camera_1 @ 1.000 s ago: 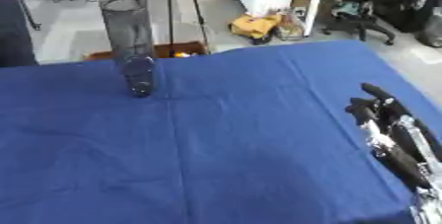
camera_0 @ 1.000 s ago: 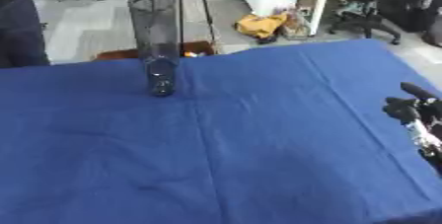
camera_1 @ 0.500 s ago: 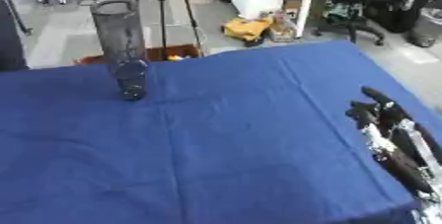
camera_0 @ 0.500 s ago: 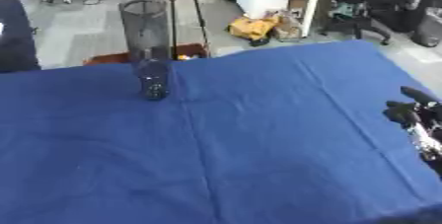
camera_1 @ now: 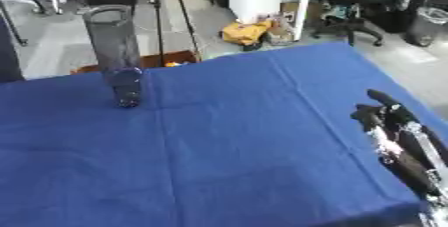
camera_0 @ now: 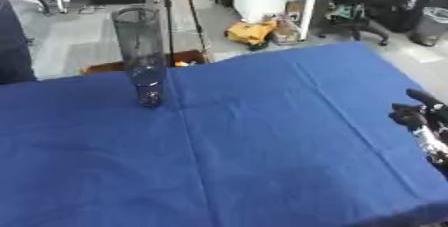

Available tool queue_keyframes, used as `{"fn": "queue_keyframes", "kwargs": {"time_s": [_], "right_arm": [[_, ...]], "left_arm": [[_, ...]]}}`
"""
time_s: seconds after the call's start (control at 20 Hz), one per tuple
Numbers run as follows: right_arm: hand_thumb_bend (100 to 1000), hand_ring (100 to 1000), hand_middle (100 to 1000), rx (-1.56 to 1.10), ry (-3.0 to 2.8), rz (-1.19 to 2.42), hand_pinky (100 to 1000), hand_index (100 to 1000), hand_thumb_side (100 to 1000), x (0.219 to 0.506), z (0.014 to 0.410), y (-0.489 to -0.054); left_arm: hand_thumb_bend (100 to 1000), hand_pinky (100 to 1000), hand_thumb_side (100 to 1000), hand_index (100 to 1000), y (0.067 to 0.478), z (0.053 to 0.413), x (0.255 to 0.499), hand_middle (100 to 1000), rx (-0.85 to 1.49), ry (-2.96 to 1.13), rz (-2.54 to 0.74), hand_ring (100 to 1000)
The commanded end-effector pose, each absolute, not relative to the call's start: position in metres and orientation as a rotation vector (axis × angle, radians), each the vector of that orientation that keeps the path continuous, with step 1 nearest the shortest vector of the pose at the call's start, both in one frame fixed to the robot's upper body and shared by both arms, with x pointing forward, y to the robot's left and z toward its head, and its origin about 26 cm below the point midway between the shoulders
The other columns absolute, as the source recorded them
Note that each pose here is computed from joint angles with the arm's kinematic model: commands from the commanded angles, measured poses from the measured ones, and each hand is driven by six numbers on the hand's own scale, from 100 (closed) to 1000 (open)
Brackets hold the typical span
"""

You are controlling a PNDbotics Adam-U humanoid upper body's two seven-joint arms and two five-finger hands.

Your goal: Arrange flowers into the vase.

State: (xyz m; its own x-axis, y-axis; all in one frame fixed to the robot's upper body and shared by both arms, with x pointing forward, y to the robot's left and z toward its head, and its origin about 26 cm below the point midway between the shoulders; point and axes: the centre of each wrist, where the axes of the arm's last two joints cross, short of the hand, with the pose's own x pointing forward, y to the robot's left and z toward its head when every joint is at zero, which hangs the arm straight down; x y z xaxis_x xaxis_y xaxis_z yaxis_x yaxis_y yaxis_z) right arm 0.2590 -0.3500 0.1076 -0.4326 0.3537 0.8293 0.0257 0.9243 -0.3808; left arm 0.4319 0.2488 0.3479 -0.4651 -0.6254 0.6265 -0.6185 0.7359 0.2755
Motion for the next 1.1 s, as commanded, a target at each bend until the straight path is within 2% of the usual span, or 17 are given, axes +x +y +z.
{"fn": "queue_keyframes", "kwargs": {"time_s": [0.05,0.7,1.1], "right_arm": [[100,900,643,-0.279,-2.009,0.405,863,958,564,0.260,0.116,-0.353],[100,900,643,-0.282,-2.011,0.409,863,958,565,0.261,0.116,-0.352],[100,900,643,-0.284,-2.007,0.411,863,958,565,0.260,0.115,-0.353]], "left_arm": [[100,100,366,100,0.251,0.366,0.427,100,0.893,-2.280,0.105,100],[100,100,362,100,0.247,0.353,0.438,100,0.685,-2.368,0.417,100],[100,100,369,100,0.245,0.348,0.446,100,0.654,-2.353,0.435,100]]}}
